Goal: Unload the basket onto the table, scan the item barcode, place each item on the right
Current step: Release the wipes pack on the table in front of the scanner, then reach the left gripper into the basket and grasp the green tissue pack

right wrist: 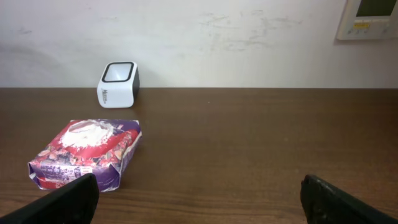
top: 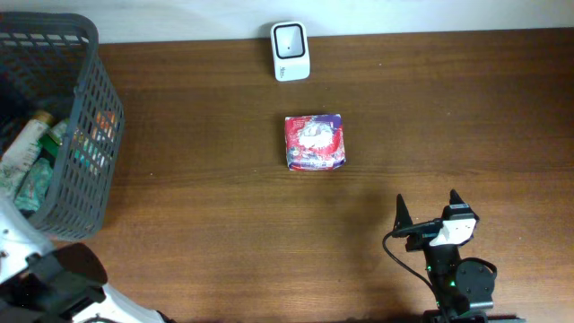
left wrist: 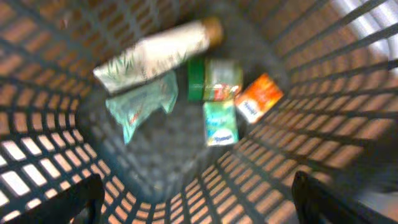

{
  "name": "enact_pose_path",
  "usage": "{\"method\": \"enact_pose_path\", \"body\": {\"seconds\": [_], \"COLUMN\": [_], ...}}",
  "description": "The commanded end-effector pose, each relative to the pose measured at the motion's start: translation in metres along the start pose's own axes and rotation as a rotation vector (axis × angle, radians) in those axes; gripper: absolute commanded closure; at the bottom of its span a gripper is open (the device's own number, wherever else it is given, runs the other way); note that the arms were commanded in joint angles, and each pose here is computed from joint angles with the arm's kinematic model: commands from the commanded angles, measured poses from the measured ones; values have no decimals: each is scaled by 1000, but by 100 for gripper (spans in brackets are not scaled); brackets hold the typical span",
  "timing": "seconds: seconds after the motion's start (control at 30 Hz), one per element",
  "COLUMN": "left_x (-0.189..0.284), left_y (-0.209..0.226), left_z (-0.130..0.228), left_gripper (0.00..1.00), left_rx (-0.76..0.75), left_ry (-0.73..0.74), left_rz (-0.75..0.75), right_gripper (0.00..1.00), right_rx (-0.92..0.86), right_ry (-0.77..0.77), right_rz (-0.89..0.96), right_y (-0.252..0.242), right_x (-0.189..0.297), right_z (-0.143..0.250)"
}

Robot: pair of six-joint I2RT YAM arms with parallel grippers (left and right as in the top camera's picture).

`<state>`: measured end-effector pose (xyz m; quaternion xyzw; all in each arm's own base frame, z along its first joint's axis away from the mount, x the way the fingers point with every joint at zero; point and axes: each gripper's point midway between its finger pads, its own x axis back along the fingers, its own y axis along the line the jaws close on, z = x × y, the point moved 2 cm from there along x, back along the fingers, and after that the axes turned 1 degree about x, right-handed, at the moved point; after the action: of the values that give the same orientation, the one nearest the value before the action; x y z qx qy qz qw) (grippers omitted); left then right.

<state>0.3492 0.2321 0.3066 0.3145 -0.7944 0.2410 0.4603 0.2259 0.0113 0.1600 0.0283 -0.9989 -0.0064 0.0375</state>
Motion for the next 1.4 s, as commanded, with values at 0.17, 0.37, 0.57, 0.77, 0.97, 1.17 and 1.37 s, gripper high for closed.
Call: {"method": "enact_pose_path", "body": {"seconds": [0.17, 0.37, 0.57, 0.77, 0.97, 1.17, 1.37], "left_x": [-73, -131, -169, -185, -201, -209, -234], "left_y": [39, 47, 63, 76, 103, 84, 80], "left_z": [1, 40, 54, 56, 69, 56, 59], "left_gripper": [18, 13, 20, 22, 25, 31, 40], "left_rx": [-96, -390, -531, -590, -563, -602, -602], "left_ry": [-21, 107, 95, 71, 89, 2, 1], "left_rz": [-247, -255, -336, -352, -336, -214, -174], "right_gripper": [2, 2, 1, 1, 1, 2, 1], "right_rx": [-10, -10, -10, -10, -10, -10, -10], "right_ry": [5, 5, 5, 5, 5, 5, 5], "right_rz": [5, 5, 5, 5, 5, 5, 5], "right_y": [-1, -1, -1, -1, -1, -1, -1], "right_x": [0, 0, 0, 0, 0, 0, 0], "right_z": [3, 3, 3, 3, 3, 3, 3]}}
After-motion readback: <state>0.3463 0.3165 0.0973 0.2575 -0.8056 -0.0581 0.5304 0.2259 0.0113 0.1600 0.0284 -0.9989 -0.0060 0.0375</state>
